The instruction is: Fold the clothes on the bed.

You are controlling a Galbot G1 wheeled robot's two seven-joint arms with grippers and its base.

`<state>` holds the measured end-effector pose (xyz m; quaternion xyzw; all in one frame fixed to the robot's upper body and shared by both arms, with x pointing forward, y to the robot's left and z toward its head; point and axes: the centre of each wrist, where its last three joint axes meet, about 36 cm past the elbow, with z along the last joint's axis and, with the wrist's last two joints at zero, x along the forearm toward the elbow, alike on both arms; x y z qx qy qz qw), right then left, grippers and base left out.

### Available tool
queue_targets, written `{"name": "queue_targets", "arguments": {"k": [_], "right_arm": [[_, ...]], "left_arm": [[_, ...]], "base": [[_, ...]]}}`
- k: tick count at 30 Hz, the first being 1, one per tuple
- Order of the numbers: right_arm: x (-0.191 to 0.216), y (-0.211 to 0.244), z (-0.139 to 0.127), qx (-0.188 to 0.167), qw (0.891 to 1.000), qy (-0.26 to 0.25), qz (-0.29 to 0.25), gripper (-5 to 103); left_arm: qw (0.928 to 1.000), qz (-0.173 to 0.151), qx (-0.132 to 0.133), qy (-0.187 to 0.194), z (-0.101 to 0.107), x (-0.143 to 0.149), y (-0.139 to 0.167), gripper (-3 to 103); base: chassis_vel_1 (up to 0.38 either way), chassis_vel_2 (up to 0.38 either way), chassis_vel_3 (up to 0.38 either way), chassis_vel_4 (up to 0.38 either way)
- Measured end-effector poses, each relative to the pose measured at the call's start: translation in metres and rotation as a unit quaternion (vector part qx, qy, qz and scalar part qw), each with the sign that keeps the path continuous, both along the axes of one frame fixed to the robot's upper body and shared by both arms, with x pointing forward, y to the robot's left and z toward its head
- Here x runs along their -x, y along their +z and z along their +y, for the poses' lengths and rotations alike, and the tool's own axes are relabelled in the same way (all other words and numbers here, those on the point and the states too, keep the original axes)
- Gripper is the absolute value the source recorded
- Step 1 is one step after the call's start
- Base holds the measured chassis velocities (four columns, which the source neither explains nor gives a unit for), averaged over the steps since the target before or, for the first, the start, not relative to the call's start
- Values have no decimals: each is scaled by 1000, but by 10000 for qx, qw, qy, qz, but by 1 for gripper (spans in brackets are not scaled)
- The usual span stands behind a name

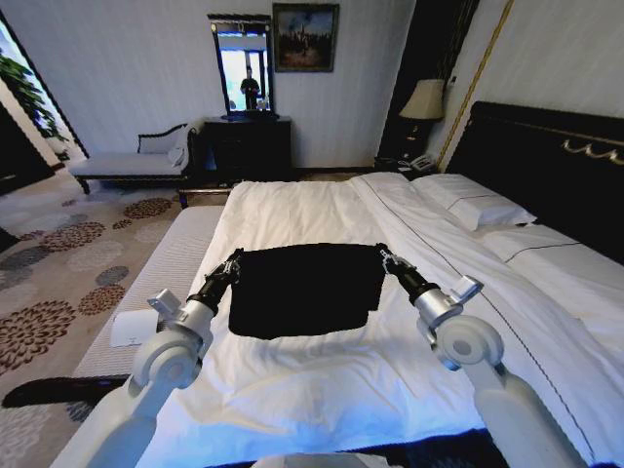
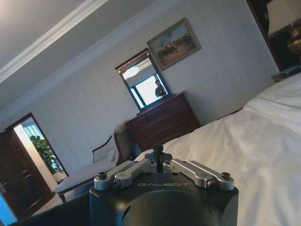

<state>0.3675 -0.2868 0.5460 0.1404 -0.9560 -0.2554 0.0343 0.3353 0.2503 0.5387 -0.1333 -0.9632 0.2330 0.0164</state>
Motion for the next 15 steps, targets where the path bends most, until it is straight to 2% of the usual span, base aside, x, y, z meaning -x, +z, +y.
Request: {"name": "queue_targets", "arguments": {"k": [2,5,10,12,13,15], "right_arm": [[7,2,3,-113,9999,17,83,0],[41,3,15,-329,9987,70,393,0],[80,7,25,-332,9978,-43,571,0],[83,9,26,-340,9977,-63,589,0],[94,10,28,-393,9964,-177,731,0],[101,6,28,-494,9924,-337,1073,0]], "left_arm": [[10000,58,14,18,-1,7,-1,4],[9995,300,42,85,-5,36,-7,4],[9986,476,47,210,-8,72,-3,4],[9983,535,43,245,-8,76,-4,4],[9963,794,-1,339,-8,85,-8,4],[9929,1117,-90,393,-8,96,-16,4]], "base": [[0,0,0,0],[0,0,0,0],[0,0,0,0],[0,0,0,0],[0,0,0,0],[0,0,0,0]]}}
